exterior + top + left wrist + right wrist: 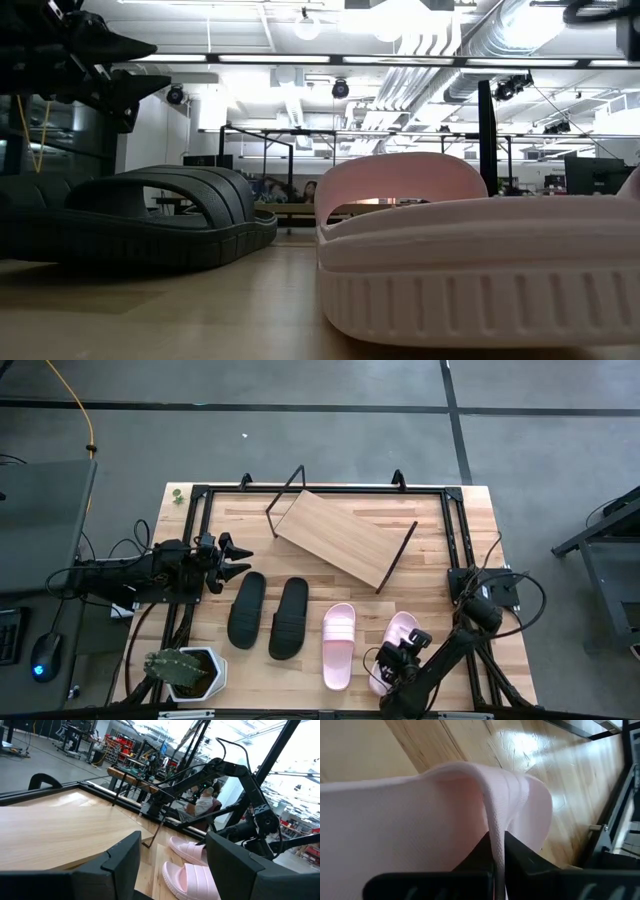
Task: Pick and place slides into the shelf
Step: Put the right pink slide on the shelf
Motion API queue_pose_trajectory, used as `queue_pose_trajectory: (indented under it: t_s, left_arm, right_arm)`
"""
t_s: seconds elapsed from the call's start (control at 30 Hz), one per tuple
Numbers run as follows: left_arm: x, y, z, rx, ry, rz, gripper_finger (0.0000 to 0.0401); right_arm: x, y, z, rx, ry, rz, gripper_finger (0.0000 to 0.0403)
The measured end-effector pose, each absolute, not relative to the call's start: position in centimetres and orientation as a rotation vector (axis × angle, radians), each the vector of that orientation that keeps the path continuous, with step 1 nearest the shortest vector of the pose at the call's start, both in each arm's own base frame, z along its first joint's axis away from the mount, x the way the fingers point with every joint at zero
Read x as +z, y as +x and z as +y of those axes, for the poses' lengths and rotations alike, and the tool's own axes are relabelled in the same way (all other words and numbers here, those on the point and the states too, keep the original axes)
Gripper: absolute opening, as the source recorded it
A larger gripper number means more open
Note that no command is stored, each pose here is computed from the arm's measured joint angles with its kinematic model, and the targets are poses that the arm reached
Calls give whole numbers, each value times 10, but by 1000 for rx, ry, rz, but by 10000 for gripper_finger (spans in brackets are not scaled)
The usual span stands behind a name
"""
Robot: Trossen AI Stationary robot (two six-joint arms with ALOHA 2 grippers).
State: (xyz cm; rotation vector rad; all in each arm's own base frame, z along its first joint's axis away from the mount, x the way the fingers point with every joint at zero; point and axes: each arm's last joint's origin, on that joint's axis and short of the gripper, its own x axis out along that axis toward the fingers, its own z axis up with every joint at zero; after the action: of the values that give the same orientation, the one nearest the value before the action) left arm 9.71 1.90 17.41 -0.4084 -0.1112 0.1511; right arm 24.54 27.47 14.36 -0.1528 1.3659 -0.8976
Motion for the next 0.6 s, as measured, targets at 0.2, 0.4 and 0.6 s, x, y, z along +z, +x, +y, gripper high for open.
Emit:
queue_pose_trajectory:
  t_s: [0.2, 0.4, 0.6]
  left_arm:
    - [174, 97, 19, 151, -406, -111, 205]
    - [174, 97, 19, 151, -406, -111, 205]
    - [174, 97, 19, 151, -406, -111, 205]
  right_arm:
    - [166, 244, 272, -880, -85, 1306, 2]
    - [185, 244, 267, -856, -44, 1272, 2]
    - [195, 244, 263, -833, -33, 1277, 2]
